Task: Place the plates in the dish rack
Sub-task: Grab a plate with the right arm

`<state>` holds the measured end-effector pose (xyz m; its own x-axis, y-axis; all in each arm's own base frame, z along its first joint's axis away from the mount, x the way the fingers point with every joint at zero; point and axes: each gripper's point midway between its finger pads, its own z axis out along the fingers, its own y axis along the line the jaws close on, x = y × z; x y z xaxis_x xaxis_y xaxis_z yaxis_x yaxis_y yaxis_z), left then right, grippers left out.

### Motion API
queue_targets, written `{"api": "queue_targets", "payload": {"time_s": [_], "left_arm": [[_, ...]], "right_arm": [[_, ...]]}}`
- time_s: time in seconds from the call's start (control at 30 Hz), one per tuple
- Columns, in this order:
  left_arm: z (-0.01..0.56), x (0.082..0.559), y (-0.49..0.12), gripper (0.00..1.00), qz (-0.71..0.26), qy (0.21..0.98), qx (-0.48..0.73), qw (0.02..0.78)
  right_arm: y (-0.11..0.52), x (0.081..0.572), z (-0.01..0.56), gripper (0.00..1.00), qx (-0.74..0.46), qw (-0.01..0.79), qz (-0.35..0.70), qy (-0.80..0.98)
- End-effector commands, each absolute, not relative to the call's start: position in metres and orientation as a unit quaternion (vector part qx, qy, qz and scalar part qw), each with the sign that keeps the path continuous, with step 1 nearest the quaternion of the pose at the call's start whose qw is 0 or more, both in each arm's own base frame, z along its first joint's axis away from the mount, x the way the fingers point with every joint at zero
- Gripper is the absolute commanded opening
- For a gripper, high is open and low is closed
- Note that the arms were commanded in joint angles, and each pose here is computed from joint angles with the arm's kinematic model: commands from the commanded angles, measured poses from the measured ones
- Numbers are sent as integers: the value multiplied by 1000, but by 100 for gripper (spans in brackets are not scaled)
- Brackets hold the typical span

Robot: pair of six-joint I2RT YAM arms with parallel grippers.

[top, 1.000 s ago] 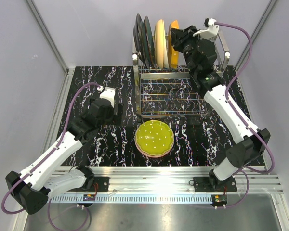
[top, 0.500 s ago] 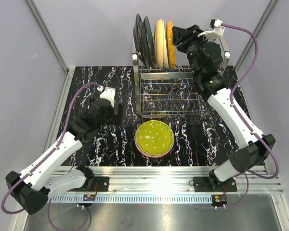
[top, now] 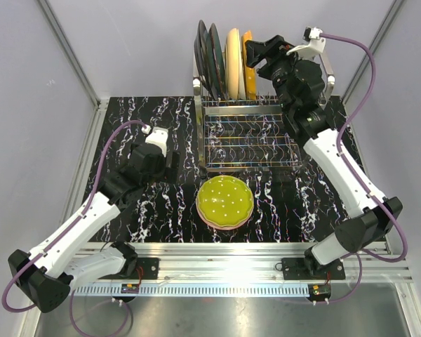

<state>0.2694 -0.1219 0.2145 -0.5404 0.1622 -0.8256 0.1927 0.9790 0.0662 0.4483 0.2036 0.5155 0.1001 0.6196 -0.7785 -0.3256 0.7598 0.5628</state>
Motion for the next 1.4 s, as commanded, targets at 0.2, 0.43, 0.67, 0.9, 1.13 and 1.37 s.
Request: {"api": "queue_targets", "payload": {"time_s": [0.2, 0.43, 0.67, 0.9, 1.13, 1.37], "left_arm": [[224, 273, -124, 99, -29, 866, 95, 490], [215, 275, -128, 99, -30, 873, 98, 477], [218, 280, -115, 99, -10, 872, 74, 484], [231, 281, -92, 99, 24, 858, 35, 511], [234, 281, -86, 99, 35, 855, 26, 517], [238, 278, -86, 99, 26, 853, 21, 521]], "right_arm": [[172, 360, 589, 78, 64, 775, 332, 535], [194, 290, 555, 66, -66, 722, 388, 569], [231, 222, 455, 59, -188, 638, 408, 626], [233, 179, 365, 57, -189, 563, 438, 675], [271, 161, 256, 54, -192, 457, 441, 748], [293, 185, 198, 55, -163, 444, 349, 809]]}}
